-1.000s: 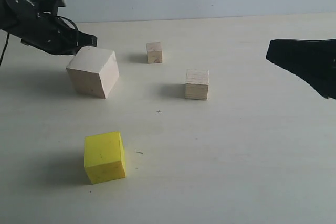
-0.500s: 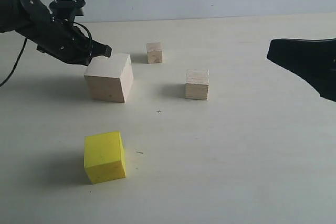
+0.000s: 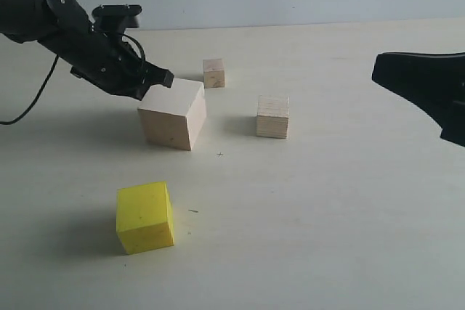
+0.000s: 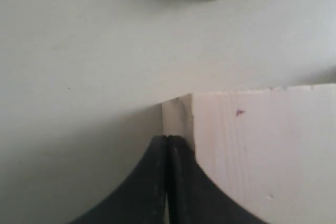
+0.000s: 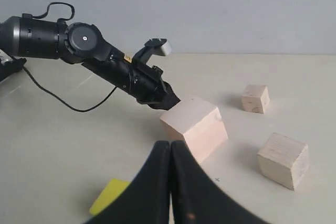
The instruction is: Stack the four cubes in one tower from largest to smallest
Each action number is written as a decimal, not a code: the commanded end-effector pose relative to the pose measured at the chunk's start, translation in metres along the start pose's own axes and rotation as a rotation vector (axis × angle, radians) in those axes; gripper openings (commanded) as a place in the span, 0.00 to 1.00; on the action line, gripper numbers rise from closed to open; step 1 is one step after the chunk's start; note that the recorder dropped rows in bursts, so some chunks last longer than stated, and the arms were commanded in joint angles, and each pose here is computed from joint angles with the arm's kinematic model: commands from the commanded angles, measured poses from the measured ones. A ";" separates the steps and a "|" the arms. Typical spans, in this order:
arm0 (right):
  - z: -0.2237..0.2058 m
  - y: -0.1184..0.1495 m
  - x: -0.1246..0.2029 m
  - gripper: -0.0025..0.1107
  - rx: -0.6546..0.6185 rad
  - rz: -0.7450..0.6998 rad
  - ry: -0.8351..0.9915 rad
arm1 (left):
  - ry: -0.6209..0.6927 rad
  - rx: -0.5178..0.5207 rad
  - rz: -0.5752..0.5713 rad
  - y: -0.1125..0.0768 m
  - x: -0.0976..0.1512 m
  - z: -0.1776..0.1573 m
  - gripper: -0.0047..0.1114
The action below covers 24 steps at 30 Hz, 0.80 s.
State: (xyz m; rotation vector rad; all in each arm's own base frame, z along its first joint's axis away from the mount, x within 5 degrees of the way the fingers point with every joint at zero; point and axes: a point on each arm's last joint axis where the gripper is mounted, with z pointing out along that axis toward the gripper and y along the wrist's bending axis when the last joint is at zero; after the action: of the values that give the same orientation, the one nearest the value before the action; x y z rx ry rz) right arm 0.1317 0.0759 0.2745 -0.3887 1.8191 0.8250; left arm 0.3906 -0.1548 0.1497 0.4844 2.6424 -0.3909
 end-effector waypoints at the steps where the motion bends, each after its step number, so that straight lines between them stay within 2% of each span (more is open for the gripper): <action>1: 0.001 -0.005 -0.002 0.02 0.056 -0.014 -0.007 | -0.033 0.044 -0.011 -0.018 -0.007 -0.016 0.04; 3: 0.001 -0.007 -0.003 0.02 0.082 -0.031 -0.010 | -0.017 0.053 0.001 -0.024 -0.004 -0.014 0.04; 6: 0.000 -0.009 -0.003 0.02 0.097 -0.050 -0.011 | -0.041 0.041 0.006 -0.024 -0.004 -0.013 0.04; 11: 0.000 -0.009 -0.003 0.02 0.097 -0.045 -0.014 | -0.233 -0.030 0.034 -0.019 -0.027 -0.025 0.04; 16: 0.000 -0.009 -0.003 0.02 0.097 -0.041 -0.015 | -0.294 -0.036 0.064 -0.019 -0.044 -0.033 0.04; 21: 0.000 -0.008 -0.003 0.02 0.094 -0.039 -0.016 | -0.171 0.024 0.109 -0.022 -0.048 -0.016 0.04; 24: 0.001 -0.007 -0.003 0.02 0.080 -0.037 -0.015 | -0.144 0.038 0.114 -0.022 -0.050 -0.007 0.04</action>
State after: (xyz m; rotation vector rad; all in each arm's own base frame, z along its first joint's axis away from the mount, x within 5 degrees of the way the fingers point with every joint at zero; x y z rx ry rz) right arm 0.1371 0.0695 0.2727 -0.3534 1.8270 0.7145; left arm 0.4189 -0.1835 0.1842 0.5831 2.4529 -0.4081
